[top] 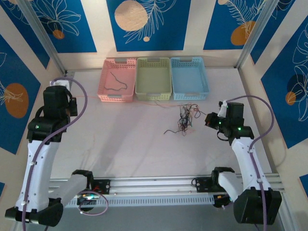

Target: Untangle the cables

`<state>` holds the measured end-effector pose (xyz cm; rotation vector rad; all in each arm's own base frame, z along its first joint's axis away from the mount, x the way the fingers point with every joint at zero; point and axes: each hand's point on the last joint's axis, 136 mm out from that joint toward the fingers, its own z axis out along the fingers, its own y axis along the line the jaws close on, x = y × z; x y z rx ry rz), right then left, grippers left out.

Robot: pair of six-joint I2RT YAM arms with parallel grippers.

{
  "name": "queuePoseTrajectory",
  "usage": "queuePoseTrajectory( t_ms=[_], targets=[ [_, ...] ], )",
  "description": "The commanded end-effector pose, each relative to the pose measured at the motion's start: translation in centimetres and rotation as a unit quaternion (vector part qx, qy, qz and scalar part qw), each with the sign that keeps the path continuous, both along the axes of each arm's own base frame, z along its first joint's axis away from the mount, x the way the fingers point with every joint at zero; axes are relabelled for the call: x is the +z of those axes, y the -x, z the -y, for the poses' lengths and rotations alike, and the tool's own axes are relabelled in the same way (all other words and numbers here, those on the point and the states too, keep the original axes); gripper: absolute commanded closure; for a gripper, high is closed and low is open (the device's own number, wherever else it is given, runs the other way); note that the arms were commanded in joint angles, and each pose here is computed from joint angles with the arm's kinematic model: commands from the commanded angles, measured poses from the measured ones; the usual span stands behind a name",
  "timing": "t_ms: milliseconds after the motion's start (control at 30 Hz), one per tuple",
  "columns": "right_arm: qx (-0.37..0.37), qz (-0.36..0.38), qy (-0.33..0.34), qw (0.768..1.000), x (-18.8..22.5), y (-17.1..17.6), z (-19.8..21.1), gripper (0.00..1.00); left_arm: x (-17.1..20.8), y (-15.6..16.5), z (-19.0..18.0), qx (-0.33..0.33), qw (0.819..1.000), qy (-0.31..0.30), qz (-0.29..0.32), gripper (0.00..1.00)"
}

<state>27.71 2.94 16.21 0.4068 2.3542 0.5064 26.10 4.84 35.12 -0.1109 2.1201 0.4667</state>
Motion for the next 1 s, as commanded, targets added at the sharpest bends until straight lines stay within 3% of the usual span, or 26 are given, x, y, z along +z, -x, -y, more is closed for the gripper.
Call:
queuePoseTrajectory(
  t_ms=[0, 100, 233, 367, 500, 600, 700, 800, 833, 900, 967],
  targets=[
    [-0.091, -0.012, 0.003, 0.996, -1.0, -0.5, 3.1, 1.0, 1.9, 1.6, -1.5, 0.03, 0.999, -0.02, 0.019, 1.0],
    [-0.121, -0.006, -0.057, 0.991, -1.2, -0.7, 4.1, 1.0, 2.4, 1.8, -1.3, 0.026, 0.999, -0.015, 0.029, 1.0],
    [-0.157, -0.011, -0.041, 0.987, -1.9, -0.9, 6.0, 1.0, 3.6, 2.5, -1.8, 0.036, 0.998, -0.022, 0.044, 1.0],
    [-0.165, -0.022, -0.099, 0.981, -3.0, -1.4, 5.6, 1.0, 5.3, 3.4, -1.7, 0.031, 0.997, -0.016, 0.068, 1.0],
    [-0.131, -0.021, -0.106, 0.985, -2.9, -2.1, 3.9, 1.0, 5.4, 2.9, 1.2, -0.042, 0.995, 0.044, 0.077, 1.0],
    [-0.094, 0.003, -0.11, 0.989, -1.9, -2.3, 2.3, 1.0, 5.5, 2.4, 4.6, -0.121, 0.983, 0.107, 0.084, 1.0],
    [-0.039, 0.012, -0.105, 0.994, -1.0, -2.2, 0.1, 1.0, 6.2, 2.1, 8.2, -0.201, 0.96, 0.176, 0.086, 1.0],
    [0.023, 0.012, -0.095, 0.995, -0.2, -1.5, -2.5, 1.0, 7.9, 2.4, 11.8, -0.282, 0.924, 0.241, 0.095, 1.0],
    [0.042, 0.011, -0.092, 0.995, 0.0, -1.2, -3.3, 1.0, 8.7, 2.8, 13.4, -0.323, 0.904, 0.264, 0.095, 1.0],
    [0.074, 0.01, -0.09, 0.993, 0.2, -0.6, -4.7, 1.0, 10.3, 4.2, 17.0, -0.418, 0.846, 0.318, 0.094, 1.0],
    [0.09, 0.006, -0.095, 0.991, 0.3, -0.2, -5.5, 1.0, 11.5, 5.0, 18.6, -0.46, 0.804, 0.36, 0.11, 1.0]
  ],
)
